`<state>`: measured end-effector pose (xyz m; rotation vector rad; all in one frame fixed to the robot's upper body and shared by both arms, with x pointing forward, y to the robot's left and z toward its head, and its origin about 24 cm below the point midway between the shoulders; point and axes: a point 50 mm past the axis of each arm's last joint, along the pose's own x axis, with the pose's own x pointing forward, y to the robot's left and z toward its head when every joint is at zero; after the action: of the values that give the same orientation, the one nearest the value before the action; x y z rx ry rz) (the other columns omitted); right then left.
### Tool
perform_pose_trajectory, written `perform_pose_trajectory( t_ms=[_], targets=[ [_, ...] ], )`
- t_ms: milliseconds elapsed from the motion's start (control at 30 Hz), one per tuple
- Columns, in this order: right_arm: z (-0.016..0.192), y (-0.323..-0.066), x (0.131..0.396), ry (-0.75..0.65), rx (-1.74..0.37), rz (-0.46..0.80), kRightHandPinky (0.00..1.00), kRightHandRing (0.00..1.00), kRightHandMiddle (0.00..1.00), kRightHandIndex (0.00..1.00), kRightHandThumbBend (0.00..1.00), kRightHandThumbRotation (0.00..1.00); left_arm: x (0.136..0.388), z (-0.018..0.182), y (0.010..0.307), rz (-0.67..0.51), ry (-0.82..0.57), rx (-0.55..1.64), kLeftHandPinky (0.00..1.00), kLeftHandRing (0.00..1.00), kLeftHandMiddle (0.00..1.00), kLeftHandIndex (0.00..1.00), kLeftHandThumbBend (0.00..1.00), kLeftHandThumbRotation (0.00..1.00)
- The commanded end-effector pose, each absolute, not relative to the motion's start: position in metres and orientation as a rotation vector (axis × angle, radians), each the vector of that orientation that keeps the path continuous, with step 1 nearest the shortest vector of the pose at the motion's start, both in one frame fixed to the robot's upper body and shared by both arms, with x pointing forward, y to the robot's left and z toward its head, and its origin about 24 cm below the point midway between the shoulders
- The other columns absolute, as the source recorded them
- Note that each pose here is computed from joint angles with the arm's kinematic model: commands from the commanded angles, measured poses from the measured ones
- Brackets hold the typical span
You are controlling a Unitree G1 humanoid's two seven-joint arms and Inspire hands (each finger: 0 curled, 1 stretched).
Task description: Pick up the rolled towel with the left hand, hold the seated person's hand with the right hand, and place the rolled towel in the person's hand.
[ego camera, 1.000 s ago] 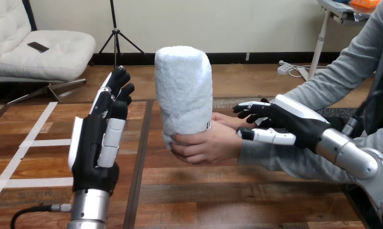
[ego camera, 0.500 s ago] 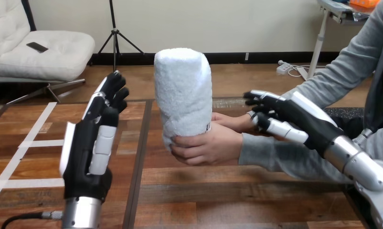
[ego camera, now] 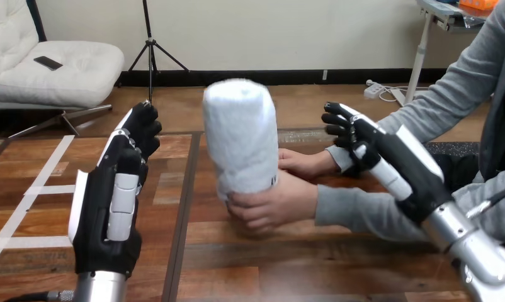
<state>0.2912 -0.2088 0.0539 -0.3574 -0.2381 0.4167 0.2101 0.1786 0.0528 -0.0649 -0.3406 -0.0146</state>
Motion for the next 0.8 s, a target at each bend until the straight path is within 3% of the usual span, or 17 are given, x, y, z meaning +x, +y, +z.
perform_pose_trajectory(
  t_ms=[0, 767],
  targets=[
    [0.073, -0.199, 0.288, -0.374, -0.258, 0.403, 0.93, 0.93, 0.94, 0.94, 1.00, 1.00, 0.211, 0.072, 0.180, -0.036, -0.425, -0.056, 0.90, 0.90, 0.89, 0.86, 0.82, 0.91],
    [0.073, -0.178, 0.248, -0.421, -0.005, 0.380, 0.96, 0.91, 0.91, 0.90, 1.00, 1.00, 0.204, 0.076, 0.176, -0.062, -0.431, -0.056, 0.91, 0.91, 0.90, 0.87, 0.83, 0.89]
  ],
)
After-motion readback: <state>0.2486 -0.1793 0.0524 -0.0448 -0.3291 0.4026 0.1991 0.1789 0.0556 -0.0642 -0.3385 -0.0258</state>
